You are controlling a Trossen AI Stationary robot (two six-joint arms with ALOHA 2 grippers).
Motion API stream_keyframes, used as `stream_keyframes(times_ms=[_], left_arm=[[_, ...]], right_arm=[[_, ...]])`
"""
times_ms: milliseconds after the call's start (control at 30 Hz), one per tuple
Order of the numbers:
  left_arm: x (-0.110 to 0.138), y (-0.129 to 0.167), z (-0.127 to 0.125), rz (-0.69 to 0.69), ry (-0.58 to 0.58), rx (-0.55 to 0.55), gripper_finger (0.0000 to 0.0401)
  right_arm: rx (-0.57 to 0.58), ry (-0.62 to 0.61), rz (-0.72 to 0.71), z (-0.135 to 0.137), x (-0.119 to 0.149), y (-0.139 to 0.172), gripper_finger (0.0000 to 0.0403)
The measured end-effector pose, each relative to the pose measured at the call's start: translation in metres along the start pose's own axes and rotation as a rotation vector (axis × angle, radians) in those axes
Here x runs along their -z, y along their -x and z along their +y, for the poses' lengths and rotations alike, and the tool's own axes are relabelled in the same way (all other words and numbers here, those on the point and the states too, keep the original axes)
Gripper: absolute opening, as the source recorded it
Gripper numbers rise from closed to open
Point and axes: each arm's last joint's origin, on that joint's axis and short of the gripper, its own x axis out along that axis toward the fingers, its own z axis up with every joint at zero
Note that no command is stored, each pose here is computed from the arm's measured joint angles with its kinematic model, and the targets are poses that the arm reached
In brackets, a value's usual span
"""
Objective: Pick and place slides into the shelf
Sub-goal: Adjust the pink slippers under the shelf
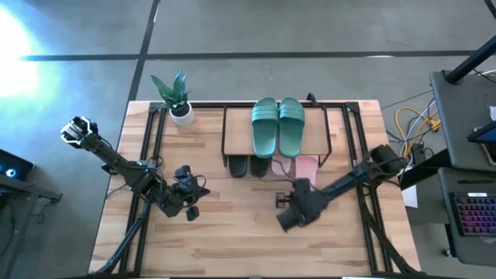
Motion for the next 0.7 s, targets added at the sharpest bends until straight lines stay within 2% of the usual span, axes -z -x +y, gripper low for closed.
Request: stream_keyframes(times_ms=[167,300,567,700], left_arm=[[0.000,0.000,0.000,0.001,-0.002,-0.001,0.0000],[0.001,0.000,0.000,0.001,-0.003,-0.001,0.0000],[0.001,0.000,0.000,0.001,-0.003,-0.001,0.0000],[0.001,0.000,0.000,0.003,-0.003,0.001,0.0000]], right_arm=[[0.077,0.017,0.042,-0.016,0.016,0.000,0.0009],[0.102,0.004,0.029,-0.023,0.017,-0.011,0.0009],[0.172,-0.031,-0.025,-0.030,0.000,-0.041,0.0009],[0.198,-0.009,-0.041,-0.030,-0.010,-0.050,0.0009]])
